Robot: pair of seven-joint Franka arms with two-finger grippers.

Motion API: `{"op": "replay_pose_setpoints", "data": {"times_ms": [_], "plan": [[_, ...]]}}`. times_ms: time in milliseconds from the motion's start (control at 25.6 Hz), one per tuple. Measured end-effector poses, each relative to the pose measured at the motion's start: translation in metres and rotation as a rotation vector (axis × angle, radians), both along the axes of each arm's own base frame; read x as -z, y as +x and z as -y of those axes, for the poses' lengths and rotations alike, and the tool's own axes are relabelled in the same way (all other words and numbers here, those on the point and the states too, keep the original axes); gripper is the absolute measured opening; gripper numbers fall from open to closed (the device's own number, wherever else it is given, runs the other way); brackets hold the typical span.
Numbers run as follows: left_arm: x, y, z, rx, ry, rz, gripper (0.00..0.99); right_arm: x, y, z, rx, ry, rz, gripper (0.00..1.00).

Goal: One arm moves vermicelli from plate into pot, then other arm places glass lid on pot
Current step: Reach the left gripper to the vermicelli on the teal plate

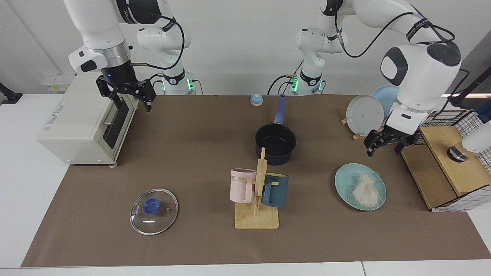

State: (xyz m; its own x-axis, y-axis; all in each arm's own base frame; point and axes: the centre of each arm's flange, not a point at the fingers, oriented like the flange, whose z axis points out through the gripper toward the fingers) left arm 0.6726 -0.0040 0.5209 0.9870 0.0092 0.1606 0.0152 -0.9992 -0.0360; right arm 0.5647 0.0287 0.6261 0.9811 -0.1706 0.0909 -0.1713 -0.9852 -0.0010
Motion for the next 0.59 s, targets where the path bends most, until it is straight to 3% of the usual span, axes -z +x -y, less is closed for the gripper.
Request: {"op": "replay_pose_setpoints", "data": {"times_ms": [430,586], "plan": [[0.084,0.040,-0.031,-0.009,0.020,0.048,0.991,0.000,0.000,0.000,0.000,0.000,0.000,1.00],[0.117,0.049,-0.039,-0.017,0.024,0.044,0.991,0.000,0.000,0.000,0.000,0.000,0.000,1.00]]}}
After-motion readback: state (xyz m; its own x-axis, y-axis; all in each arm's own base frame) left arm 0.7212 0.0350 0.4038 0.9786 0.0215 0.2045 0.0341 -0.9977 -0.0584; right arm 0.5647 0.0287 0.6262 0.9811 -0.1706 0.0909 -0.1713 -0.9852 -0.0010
